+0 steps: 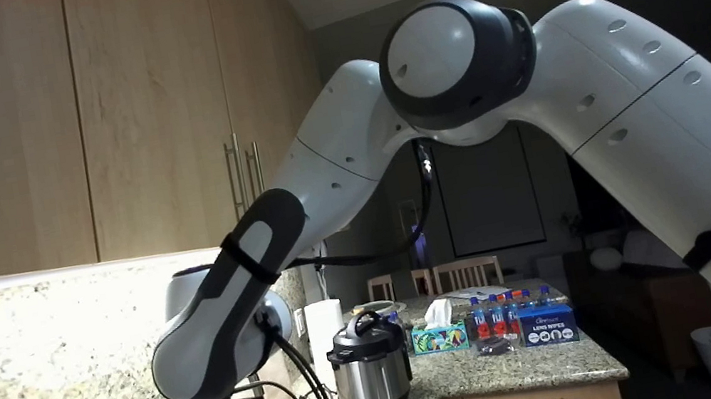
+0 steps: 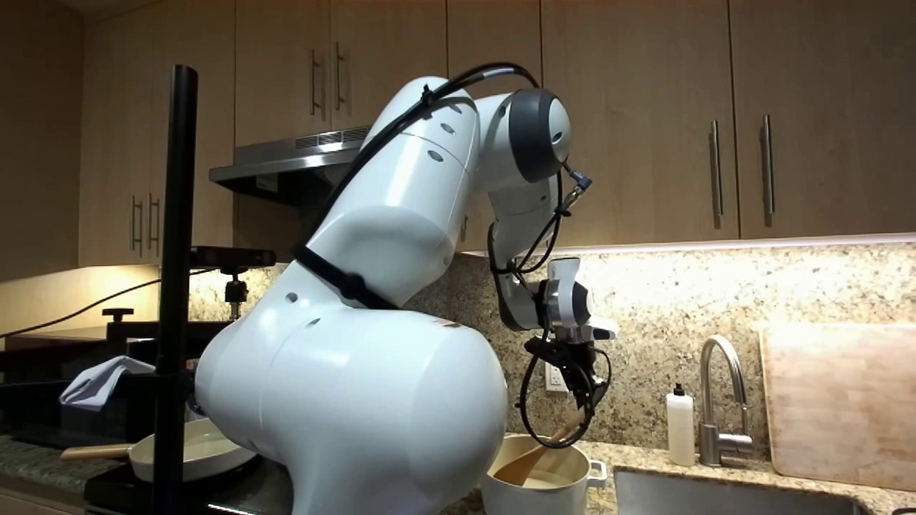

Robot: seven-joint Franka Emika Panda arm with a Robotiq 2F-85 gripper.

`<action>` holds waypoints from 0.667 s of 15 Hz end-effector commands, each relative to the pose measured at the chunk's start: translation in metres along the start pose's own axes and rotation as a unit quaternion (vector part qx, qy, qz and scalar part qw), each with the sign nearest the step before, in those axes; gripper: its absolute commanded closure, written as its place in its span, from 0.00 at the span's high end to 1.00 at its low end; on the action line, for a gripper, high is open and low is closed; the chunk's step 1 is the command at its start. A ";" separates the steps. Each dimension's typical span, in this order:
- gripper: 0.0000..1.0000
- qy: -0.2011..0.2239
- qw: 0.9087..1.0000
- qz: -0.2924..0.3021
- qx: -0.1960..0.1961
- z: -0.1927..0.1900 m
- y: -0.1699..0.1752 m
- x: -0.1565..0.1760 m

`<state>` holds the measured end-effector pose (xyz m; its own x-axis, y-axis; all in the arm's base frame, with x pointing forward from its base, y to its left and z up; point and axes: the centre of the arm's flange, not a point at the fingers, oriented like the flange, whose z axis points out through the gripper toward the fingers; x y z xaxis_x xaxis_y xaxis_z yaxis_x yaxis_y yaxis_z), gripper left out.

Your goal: Pick up the cooking stick and stir in the pot

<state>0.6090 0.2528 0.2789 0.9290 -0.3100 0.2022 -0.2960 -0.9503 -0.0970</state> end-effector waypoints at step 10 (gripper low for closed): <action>0.09 -0.003 0.998 0.055 -0.021 0.013 0.064 0.005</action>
<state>0.6134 0.2119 0.2600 0.9098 -0.3706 0.1867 -0.3655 -0.9287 -0.0622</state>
